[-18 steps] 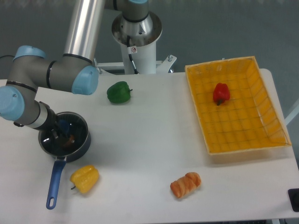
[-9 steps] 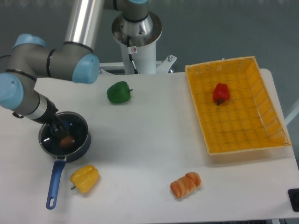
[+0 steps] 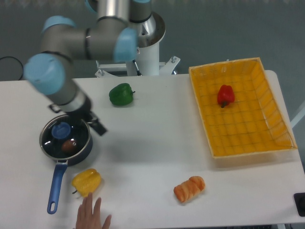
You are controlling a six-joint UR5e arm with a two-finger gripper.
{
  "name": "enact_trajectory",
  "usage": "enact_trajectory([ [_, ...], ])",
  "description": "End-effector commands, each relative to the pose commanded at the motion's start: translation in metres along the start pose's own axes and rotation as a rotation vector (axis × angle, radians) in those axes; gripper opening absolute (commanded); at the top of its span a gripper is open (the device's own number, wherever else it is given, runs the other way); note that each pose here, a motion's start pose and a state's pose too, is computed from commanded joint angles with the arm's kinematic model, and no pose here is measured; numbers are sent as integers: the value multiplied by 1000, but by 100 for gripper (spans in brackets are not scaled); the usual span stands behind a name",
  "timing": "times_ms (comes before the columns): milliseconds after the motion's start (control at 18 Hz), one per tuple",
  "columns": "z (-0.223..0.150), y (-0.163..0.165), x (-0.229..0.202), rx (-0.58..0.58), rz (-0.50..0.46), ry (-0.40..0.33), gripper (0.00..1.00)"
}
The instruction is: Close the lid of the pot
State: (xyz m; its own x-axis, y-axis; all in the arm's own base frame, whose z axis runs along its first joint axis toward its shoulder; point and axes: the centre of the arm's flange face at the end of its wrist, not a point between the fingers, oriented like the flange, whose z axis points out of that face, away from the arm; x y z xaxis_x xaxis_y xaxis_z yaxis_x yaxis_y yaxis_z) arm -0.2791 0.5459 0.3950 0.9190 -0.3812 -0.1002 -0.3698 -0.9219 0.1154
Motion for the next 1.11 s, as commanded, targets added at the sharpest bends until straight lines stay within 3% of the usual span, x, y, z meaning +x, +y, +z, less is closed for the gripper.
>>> enact_trajectory([
  [278, 16, 82, -76, 50, -36, -64, 100],
  [556, 34, 159, -120, 125, 8, -34, 100],
  [1111, 37, 201, -133, 121, 138, -36, 100],
])
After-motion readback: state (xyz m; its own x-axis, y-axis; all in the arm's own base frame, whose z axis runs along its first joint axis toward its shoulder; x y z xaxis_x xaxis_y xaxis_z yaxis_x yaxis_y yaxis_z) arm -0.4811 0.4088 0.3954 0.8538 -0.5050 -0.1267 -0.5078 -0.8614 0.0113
